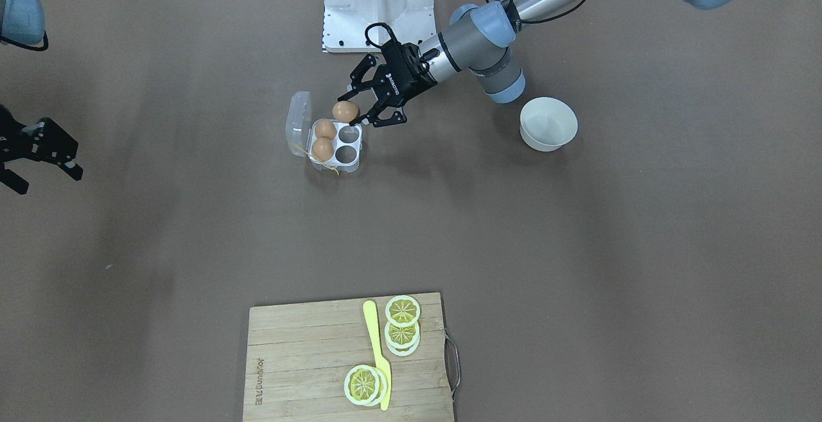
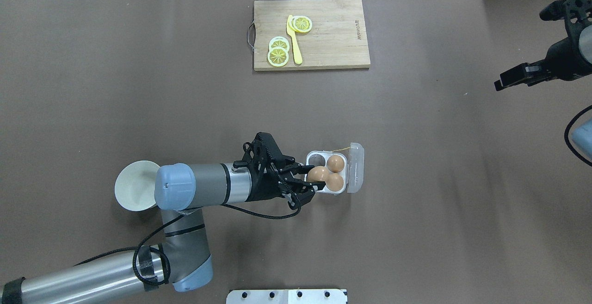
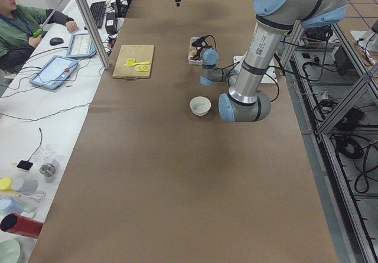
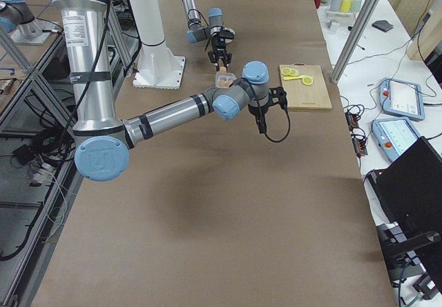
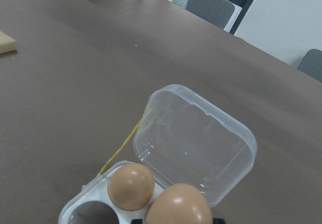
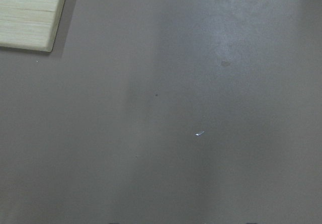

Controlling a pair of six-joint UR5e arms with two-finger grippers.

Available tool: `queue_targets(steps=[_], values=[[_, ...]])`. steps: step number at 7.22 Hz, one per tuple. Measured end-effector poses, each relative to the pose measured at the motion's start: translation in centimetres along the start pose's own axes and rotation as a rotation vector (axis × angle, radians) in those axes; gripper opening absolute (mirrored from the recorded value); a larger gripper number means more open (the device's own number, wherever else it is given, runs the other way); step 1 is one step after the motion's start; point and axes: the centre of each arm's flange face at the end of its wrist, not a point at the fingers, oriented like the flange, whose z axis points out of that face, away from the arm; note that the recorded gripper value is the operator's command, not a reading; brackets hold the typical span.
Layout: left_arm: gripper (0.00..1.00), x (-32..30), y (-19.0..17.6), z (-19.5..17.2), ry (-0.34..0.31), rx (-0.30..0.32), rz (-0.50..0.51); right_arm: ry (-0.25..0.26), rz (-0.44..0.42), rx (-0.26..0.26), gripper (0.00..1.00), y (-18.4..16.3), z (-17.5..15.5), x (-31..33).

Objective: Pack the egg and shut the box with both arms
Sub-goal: 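Lower the egg into the empty slot and open the left gripper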

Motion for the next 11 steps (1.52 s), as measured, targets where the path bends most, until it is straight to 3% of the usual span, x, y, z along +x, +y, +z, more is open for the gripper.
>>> queue_targets(steps=[6,8,11], values=[[0.46,1.1,0.5,1.5,-0.048,0.022,-0.008,0.000,0.001,-0.001,0.88,0.0,0.0,0.0],[0.47,1.2,0.4,1.5,-0.050,0.028,-0.009,0.000,0.001,0.000,0.88,0.0,0.0,0.0],[0.68,1.1,0.4,1.4,-0.052,0.028,-0.008,-0.004,-0.001,0.003,0.89,-0.2,-0.1,-0.2]])
